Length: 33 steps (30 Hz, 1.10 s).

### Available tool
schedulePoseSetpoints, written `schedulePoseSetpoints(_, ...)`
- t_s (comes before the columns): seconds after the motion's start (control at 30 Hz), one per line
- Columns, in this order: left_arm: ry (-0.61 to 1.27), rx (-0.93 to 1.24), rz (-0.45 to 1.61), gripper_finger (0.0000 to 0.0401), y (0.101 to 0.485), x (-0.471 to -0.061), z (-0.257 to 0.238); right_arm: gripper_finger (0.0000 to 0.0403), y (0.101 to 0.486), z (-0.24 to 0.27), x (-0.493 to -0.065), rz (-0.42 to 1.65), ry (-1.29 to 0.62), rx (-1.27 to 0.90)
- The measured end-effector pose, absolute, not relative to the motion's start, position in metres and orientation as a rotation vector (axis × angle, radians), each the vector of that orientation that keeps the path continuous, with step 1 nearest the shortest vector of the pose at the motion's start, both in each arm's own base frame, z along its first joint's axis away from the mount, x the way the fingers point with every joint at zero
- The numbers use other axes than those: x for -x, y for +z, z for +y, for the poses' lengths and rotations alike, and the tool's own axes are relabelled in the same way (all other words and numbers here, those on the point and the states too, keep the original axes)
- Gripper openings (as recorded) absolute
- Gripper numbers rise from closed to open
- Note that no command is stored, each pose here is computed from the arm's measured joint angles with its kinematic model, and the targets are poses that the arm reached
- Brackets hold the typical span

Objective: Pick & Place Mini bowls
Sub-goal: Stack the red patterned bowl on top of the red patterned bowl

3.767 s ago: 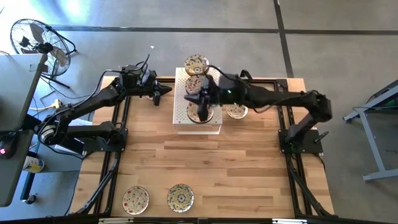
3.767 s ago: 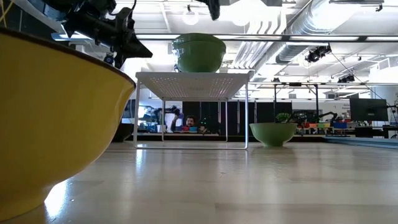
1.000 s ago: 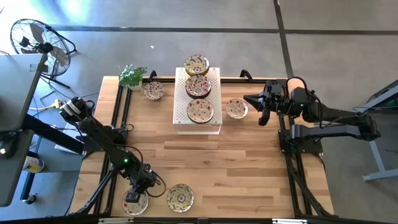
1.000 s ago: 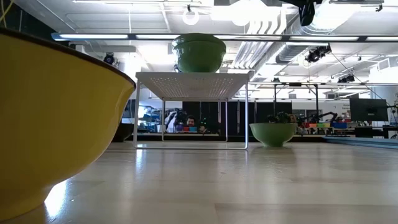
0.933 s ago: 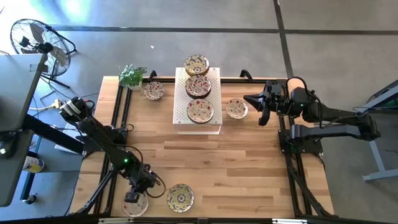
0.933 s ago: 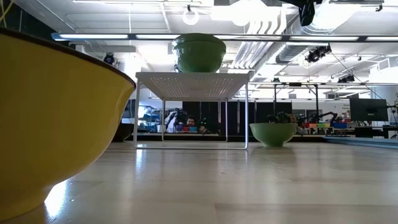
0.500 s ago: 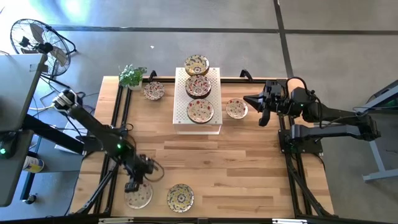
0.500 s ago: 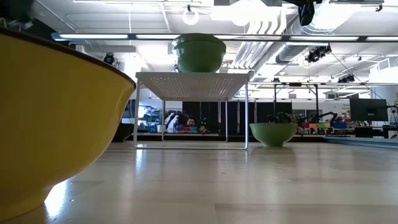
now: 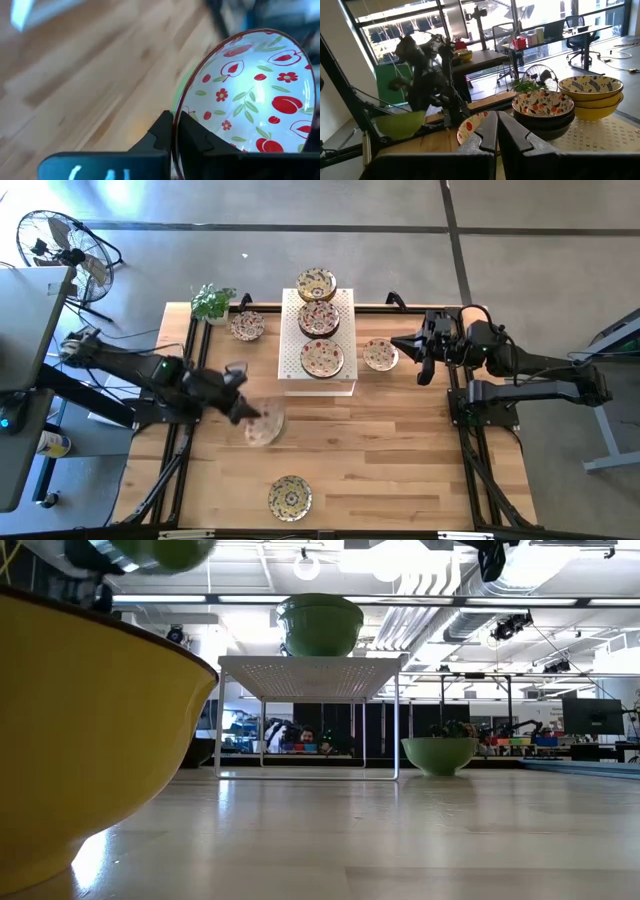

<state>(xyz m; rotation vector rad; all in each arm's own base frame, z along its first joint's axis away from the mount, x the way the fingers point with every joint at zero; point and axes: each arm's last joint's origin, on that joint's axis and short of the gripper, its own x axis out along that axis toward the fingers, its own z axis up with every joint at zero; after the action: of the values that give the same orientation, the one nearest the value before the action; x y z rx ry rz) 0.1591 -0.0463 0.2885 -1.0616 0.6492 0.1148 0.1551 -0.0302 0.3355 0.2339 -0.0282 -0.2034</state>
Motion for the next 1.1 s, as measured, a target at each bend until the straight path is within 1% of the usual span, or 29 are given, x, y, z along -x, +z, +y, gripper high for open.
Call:
schedulePoseSetpoints(0.3,0.314,1.226,0.353,0.0009,0.350,-0.177,-0.007,0.0002,0.335,-0.030,-0.155,-0.023,-0.204,-0.234)
schedulePoseSetpoints(0.47,0.459,1.260,0.306,0.0009,0.383,-0.180,0.018,0.0001,0.335,-0.030,-0.155,-0.018,-0.205,-0.237)
schedulePoseSetpoints(0.53,0.503,1.271,0.282,0.0009,0.395,-0.187,0.028,0.0002,0.335,-0.030,-0.155,-0.027,-0.204,-0.266)
schedulePoseSetpoints(0.73,0.518,1.276,0.201,0.0009,0.430,-0.220,0.058,0.0001,0.335,-0.030,-0.155,-0.021,-0.181,-0.272)
schedulePoseSetpoints(0.87,0.554,1.311,0.190,0.0009,0.442,-0.239,0.075,0.0001,0.336,-0.029,-0.155,-0.028,-0.154,-0.320)
schedulePoseSetpoints(1.1,0.670,1.376,0.338,0.0009,0.438,-0.262,0.090,0.0002,0.336,-0.027,-0.155,-0.029,-0.094,-0.357)
